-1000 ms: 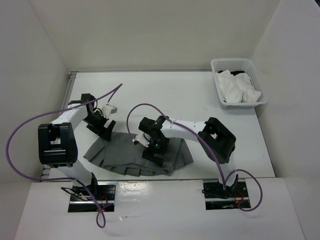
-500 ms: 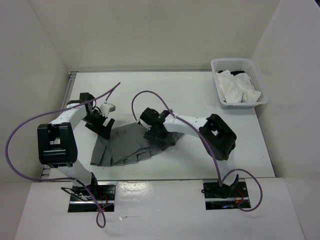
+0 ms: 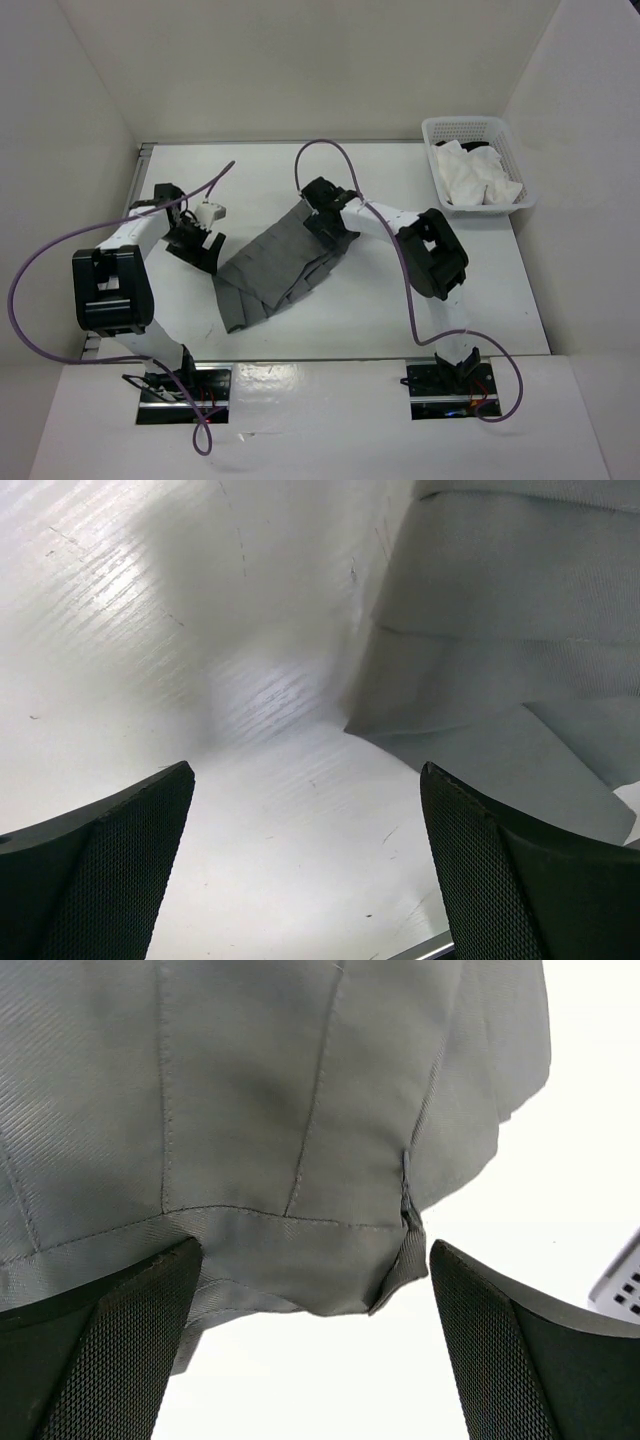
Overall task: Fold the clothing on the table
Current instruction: Fold the skirt
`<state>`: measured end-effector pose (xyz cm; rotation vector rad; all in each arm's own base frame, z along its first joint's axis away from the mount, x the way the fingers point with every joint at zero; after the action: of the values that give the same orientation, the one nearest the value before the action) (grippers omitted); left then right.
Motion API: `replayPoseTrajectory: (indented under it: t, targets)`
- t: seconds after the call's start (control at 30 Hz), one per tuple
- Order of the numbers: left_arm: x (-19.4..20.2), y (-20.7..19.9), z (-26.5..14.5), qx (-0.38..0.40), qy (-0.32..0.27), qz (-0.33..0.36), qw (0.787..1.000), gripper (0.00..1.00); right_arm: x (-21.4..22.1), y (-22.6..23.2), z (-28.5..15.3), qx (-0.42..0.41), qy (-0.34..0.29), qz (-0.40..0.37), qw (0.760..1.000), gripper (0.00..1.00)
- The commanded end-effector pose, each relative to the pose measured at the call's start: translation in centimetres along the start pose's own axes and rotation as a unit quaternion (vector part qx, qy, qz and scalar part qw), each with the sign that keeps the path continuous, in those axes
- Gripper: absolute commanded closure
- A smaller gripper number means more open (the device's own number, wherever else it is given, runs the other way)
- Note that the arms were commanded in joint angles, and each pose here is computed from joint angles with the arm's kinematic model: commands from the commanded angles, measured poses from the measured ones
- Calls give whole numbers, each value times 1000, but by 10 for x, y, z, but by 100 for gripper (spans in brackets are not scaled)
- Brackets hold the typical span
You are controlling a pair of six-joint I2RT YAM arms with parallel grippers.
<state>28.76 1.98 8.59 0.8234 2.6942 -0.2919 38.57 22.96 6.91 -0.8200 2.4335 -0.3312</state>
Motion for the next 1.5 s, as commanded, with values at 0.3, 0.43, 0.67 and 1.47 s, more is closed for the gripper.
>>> replayPoseTrajectory:
  t: [0.3, 0.43, 0.67, 1.47]
  targets:
    - [-40, -14, -9, 44, -63, 20, 997, 0, 14, -10, 9, 10, 27, 27, 999, 0]
    - [-44, -30, 4, 63, -49, 26, 997, 0, 12, -10, 6, 5, 22, 29, 999, 0]
    - [-44, -36, 23, 35, -27, 14, 999, 0, 10, -10, 3, 0, 18, 31, 999, 0]
    - [-72, -6, 70, -143, 34, 11, 989, 0, 15, -23, -2, -3, 17, 44, 999, 0]
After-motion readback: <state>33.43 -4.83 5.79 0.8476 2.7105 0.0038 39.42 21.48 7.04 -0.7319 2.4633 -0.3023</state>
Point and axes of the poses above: each gripper's point midway between its finger pads, its own z axis out along the fingers, its own y axis along the line the jaws close on, x = y × z, the point moved 4 cm from there along -z, back along the fingers, and after that the axes turned 6 degrees about z, right-handed, at the moved point
